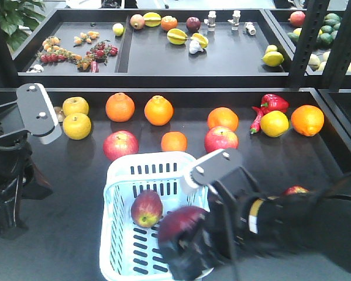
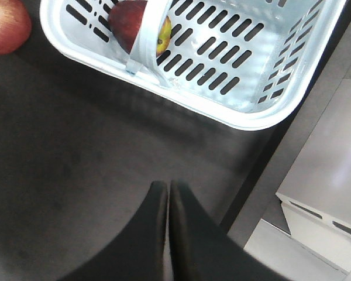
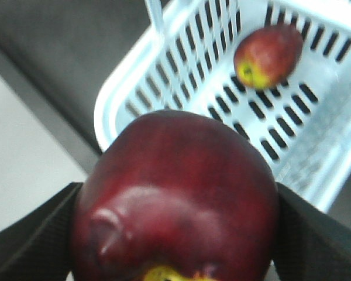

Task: Pick three apples into basket with both arms
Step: 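Lower the dark red apple into the basket and open the right gripper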

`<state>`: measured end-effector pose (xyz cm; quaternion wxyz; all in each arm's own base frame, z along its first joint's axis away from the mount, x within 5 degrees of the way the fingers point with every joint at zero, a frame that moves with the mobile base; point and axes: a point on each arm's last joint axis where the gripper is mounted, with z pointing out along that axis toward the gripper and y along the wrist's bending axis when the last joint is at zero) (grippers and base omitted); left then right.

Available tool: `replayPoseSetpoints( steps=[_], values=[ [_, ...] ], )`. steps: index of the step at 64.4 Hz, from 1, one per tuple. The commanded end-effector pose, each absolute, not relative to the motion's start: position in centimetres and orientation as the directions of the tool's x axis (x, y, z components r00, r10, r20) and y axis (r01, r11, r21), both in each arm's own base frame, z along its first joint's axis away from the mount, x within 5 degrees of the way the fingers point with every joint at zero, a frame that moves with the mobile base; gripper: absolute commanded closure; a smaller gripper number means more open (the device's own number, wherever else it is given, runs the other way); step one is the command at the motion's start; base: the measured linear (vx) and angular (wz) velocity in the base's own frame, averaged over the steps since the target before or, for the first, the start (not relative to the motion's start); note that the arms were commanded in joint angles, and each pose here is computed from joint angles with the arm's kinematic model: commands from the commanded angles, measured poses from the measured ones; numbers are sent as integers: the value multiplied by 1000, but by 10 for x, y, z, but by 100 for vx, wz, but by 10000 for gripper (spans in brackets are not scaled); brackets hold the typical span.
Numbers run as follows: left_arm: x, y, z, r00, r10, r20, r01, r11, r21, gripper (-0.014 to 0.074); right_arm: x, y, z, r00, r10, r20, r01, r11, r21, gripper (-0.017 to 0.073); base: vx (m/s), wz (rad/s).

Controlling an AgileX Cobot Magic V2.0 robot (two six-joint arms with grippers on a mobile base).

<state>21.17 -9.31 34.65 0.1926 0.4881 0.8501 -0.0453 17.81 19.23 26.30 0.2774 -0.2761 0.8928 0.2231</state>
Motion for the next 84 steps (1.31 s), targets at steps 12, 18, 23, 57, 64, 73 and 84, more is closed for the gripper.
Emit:
replayPoseSetpoints(
  steps=[12,18,23,57,64,73,84],
  values=[
    [209,-95,360,-425,791,-439,838,528,140,600,213,223,244,-707,-333,-624,-586,770,253,143,0,0],
    [209,-95,360,-425,791,-439,838,528,140,600,221,231,238,-715,-341,-610,-583,773,251,78,0,0],
    [209,-95,360,-425,791,-439,838,528,140,600,226,236,234,-717,-346,-605,-582,774,248,18,0,0],
    [209,-95,360,-425,791,-439,838,528,140,600,212,226,269,-704,-329,-629,-596,755,273,-55,0,0],
    [209,-95,360,-425,791,-439,838,528,140,600,200,212,300,-648,-300,-700,-624,736,262,-6,0,0],
    [209,-95,360,-425,791,-439,838,528,140,600,198,177,335,-608,-183,-773,-565,783,259,87,0,0],
    [209,-95,360,-425,791,-439,838,528,140,600,217,114,340,-667,-105,-738,-368,908,202,238,0,0]
  ],
)
